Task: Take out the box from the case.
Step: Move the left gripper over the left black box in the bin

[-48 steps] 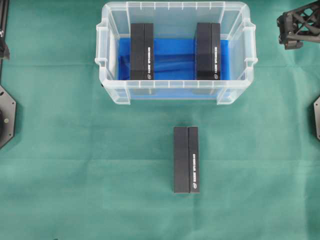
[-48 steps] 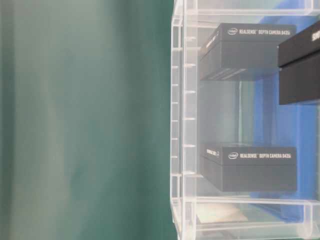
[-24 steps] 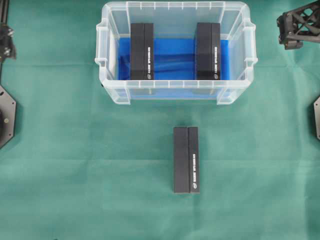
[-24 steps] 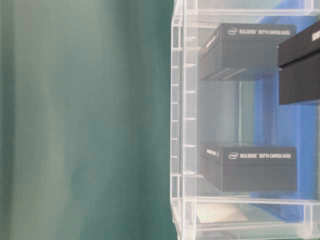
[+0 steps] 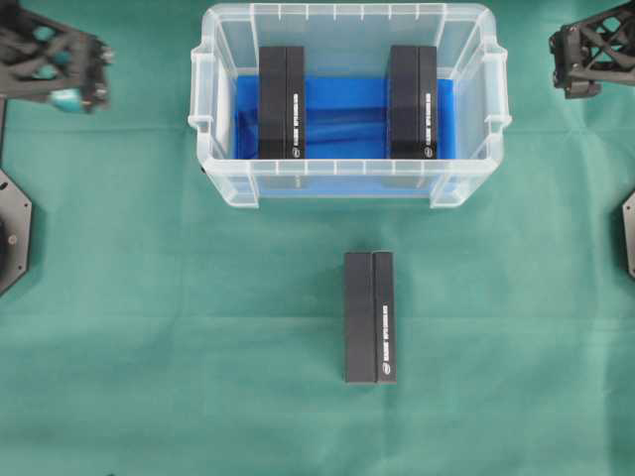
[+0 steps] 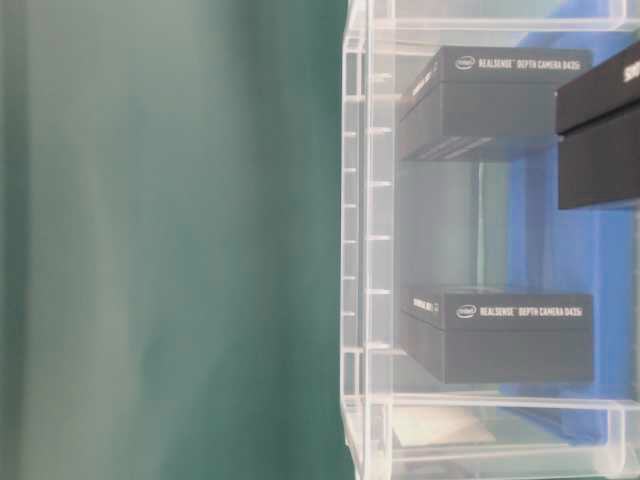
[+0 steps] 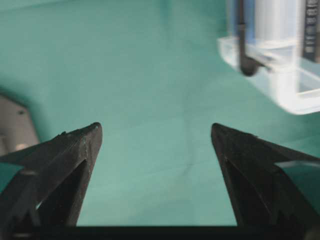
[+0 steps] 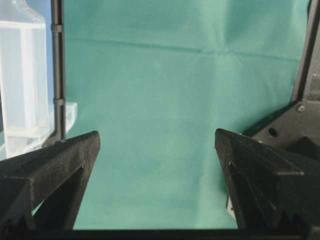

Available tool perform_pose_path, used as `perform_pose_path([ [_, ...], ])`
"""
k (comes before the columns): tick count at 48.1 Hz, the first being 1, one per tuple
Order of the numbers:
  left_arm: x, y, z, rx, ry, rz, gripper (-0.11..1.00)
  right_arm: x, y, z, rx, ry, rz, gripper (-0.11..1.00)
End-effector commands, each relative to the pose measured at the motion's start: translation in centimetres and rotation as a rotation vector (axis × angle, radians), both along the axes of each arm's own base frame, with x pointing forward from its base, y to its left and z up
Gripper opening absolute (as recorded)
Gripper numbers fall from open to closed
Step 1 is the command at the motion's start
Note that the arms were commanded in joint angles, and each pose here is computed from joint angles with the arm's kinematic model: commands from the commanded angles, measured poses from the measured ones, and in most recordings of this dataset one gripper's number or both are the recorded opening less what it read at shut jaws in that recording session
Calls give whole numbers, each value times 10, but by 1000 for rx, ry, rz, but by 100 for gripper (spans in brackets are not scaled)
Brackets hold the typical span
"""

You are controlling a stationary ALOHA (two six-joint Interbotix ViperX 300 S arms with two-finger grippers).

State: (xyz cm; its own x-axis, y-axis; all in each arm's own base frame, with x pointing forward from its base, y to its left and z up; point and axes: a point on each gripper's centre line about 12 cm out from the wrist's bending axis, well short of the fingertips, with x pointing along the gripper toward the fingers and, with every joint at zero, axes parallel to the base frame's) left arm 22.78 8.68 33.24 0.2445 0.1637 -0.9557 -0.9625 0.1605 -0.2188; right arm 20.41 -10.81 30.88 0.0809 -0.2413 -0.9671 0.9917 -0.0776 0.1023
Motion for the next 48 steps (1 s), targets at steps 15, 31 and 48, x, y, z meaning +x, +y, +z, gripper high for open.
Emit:
perform_pose_path([
  [15,62,-1,16,0,-54,-23,90,0,-2,4,-16,-13,1,94],
  [31,128,4,19,7,-90,-50,90,0,-2,4,-18,-7,24,94],
  [48,169,11,17,10,-99,-58,90,1,-1,4,-17,-8,37,94],
])
